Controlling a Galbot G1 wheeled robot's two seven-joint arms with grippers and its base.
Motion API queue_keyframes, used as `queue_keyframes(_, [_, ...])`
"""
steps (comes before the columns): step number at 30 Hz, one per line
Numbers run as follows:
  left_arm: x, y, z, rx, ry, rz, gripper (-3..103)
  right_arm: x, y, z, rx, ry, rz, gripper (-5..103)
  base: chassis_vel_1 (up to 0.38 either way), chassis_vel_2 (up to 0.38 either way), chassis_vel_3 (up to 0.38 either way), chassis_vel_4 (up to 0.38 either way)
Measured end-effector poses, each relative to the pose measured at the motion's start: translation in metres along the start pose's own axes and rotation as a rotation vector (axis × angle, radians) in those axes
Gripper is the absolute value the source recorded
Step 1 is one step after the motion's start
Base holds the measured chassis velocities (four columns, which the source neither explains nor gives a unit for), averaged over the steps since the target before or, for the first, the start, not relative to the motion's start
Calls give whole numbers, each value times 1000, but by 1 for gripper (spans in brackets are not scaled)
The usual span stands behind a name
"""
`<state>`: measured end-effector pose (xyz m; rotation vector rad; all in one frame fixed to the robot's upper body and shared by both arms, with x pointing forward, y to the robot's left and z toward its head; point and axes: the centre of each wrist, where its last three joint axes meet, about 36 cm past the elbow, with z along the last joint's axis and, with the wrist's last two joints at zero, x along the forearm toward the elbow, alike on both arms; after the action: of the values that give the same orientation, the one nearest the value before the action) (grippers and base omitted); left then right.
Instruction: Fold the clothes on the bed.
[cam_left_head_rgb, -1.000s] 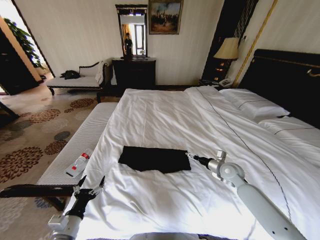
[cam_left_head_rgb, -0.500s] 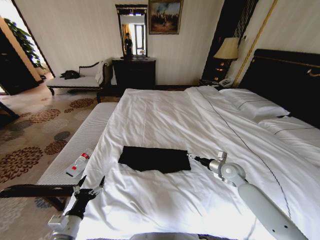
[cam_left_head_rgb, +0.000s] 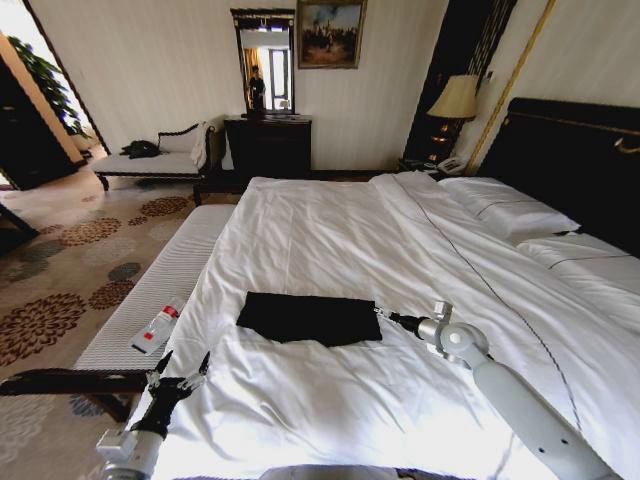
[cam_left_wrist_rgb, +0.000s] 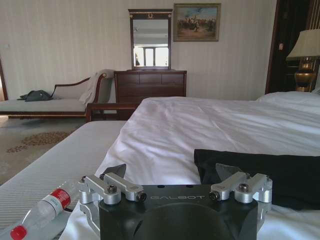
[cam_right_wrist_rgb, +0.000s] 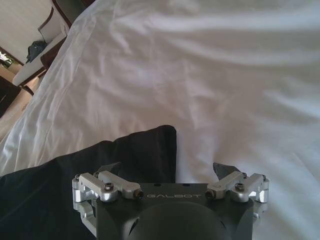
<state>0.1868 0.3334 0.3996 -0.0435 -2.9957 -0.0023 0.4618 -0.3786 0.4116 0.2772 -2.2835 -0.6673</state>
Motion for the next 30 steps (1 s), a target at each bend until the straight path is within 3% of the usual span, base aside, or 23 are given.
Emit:
queue_keyframes(22, [0, 0, 0, 0, 0, 0, 100, -11, 5, 5, -21, 70, -22, 98, 0, 0, 0, 0])
queue_keyframes(30, [0, 0, 0, 0, 0, 0, 100, -12, 7, 11, -64, 75, -42, 98, 0, 0, 0, 0])
